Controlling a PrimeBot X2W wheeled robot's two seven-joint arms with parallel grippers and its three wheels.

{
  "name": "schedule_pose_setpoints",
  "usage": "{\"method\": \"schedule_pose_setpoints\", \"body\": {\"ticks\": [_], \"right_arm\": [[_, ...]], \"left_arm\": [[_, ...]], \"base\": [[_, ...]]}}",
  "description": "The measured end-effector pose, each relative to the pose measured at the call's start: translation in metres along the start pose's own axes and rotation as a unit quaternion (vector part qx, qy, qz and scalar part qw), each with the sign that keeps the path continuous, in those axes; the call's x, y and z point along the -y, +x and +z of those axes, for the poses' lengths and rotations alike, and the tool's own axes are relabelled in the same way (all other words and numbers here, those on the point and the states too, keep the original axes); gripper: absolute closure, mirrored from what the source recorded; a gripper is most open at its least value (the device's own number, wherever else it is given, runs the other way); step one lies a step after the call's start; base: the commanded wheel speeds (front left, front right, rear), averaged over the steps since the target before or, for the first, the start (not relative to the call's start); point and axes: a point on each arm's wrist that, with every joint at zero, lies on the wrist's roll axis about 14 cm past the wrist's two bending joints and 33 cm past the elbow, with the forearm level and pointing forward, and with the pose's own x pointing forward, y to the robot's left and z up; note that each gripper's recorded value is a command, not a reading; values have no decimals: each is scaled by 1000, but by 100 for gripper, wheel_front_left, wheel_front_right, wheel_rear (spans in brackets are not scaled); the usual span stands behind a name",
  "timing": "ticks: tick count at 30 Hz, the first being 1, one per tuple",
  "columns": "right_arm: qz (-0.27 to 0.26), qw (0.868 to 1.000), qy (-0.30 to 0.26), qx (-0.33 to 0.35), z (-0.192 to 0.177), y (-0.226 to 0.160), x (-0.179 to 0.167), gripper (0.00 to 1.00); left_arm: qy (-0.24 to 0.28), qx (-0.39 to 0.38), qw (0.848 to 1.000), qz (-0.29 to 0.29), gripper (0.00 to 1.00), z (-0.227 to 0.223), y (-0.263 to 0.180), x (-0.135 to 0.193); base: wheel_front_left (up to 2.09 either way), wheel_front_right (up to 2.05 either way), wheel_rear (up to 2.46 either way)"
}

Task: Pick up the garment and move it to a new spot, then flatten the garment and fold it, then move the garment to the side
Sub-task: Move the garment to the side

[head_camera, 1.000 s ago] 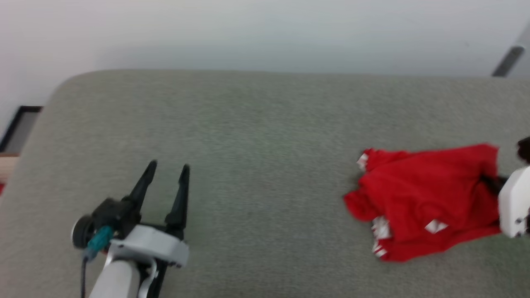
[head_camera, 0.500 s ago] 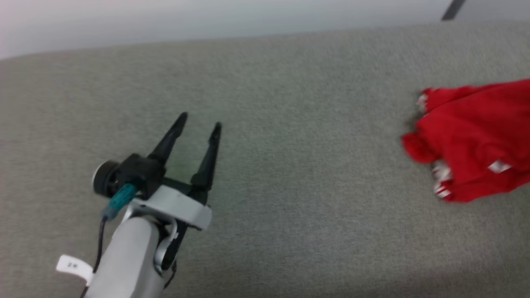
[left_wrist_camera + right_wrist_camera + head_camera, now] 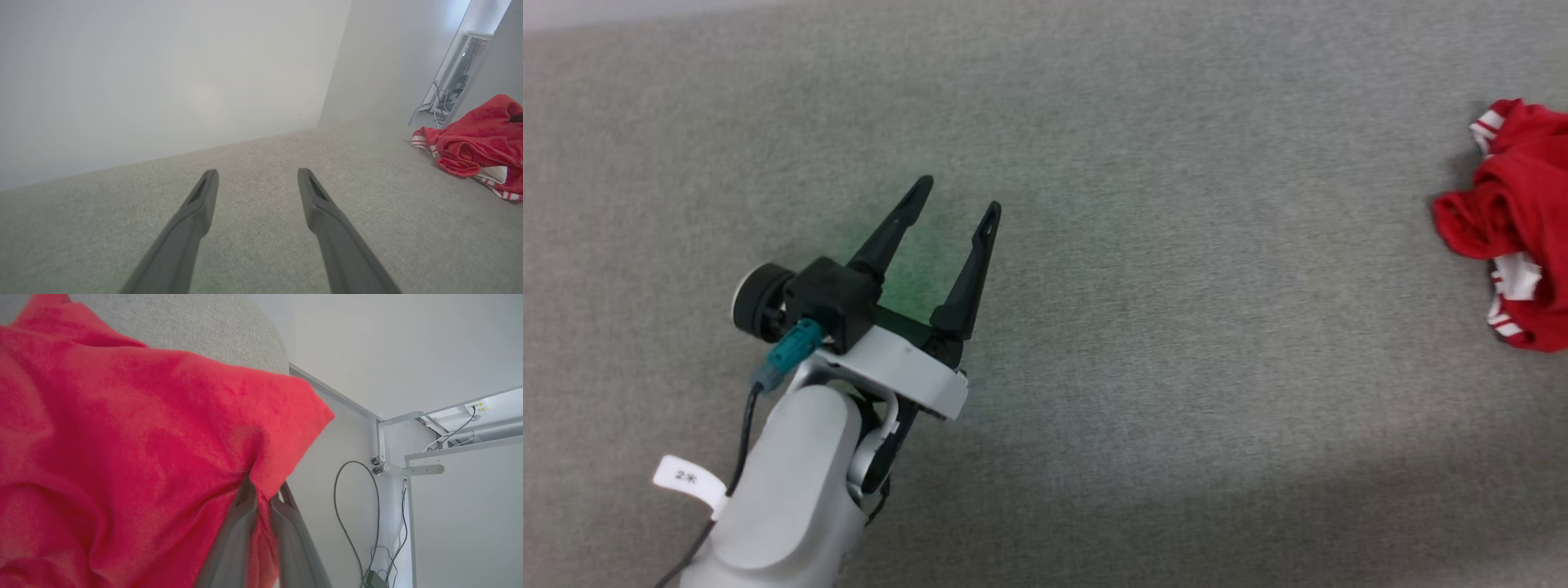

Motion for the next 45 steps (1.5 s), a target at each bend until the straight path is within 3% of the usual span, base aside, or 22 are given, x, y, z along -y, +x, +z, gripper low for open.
{"method": "schedule_pose_setpoints", "body": {"ticks": [8,9,10,11,12,13,15,18,26,31,35,45], "right_arm": [[-3,1000,-16,-10,-10,26,-18,100],[-2,1000,-11,-13,-13,28,-22,95],[-2,1000,-10,-13,-13,30,-25,80],[-3,1000,-10,-13,-13,32,-26,80],[-5,1000,-7,-12,-13,33,-26,67],[-6,1000,0,-9,-12,33,-27,67],[-4,1000,-2,-1,-9,32,-31,53],[-6,1000,5,7,-5,28,-31,0],[-16,997,37,67,21,7,-23,0],[3,992,53,115,35,-11,-40,0],[18,978,109,178,58,-29,-57,0],[60,947,163,270,81,-78,-92,0]], "left_arm": [[1,-8,1000,14,0,-5,-5,-13],[0,-9,1000,16,0,-5,-6,-15],[0,-11,1000,18,0,-6,-8,-16],[1,-11,1000,20,0,-5,-9,-17],[2,-11,1000,22,0,-4,-10,-19],[3,-10,1000,24,0,-3,-11,-20],[6,-7,1000,29,0,1,-13,-22],[9,-5,999,37,0,7,-20,-26],[14,-2,998,65,0,23,-47,-33],[10,-5,996,94,0,29,-77,-41],[12,-3,992,125,0,38,-105,-54],[26,16,980,196,0,58,-177,-72]], "base": [[0,0,0],[0,0,0],[0,0,0],[0,0,0],[0,0,0],[0,0,0],[0,0,0],[0,0,0],[0,0,0],[0,0,0],[0,0,0],[0,0,0]]}}
